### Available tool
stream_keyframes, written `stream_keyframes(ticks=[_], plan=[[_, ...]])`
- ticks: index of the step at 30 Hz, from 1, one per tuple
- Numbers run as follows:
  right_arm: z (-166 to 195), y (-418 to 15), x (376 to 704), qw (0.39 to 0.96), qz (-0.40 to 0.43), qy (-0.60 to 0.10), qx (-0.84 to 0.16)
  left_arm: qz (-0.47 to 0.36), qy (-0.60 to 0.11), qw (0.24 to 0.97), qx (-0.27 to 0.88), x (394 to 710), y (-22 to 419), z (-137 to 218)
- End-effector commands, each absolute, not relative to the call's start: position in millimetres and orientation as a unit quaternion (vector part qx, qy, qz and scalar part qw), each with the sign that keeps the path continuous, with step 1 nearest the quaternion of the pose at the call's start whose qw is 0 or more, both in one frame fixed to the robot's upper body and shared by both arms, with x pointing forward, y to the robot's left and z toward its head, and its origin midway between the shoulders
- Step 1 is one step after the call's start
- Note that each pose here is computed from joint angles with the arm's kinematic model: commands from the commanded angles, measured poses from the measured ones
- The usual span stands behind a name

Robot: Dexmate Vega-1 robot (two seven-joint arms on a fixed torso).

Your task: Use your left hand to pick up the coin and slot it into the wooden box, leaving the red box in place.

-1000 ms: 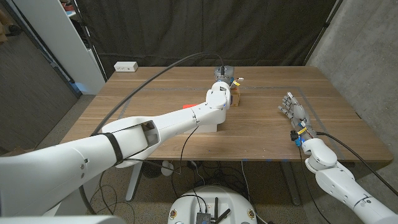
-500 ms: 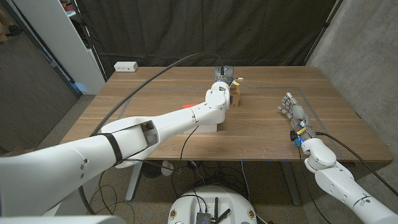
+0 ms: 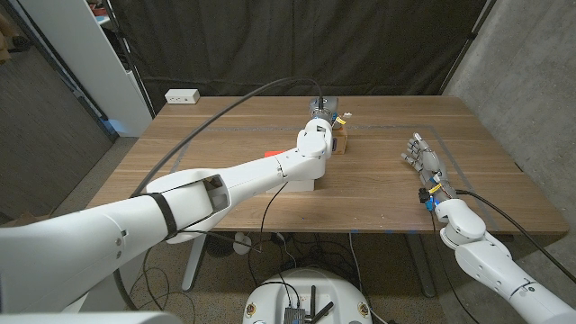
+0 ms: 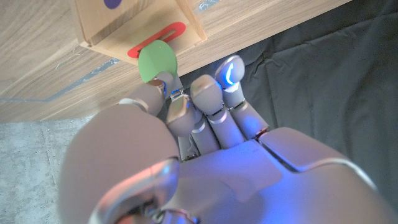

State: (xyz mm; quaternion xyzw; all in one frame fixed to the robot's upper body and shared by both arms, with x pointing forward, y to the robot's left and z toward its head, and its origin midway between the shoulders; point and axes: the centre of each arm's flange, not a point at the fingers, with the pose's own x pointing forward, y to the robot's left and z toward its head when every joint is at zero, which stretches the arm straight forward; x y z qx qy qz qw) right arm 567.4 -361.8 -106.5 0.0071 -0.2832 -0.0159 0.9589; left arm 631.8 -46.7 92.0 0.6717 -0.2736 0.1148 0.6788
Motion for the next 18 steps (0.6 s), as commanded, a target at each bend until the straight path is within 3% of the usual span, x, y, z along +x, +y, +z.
stream_keyframes(ticks=[1, 18], plan=[[-107.2, -362.0, 569.3, 0.96, -0.016, -0.28, 0.009, 0.11, -0.269, 0.678, 0.675, 635.3, -47.7, 88.6], [-110.5, -364.2, 572.1, 0.961, -0.021, -0.276, 0.01, 0.093, -0.262, 0.68, 0.678, 641.6, -50.5, 82.5]])
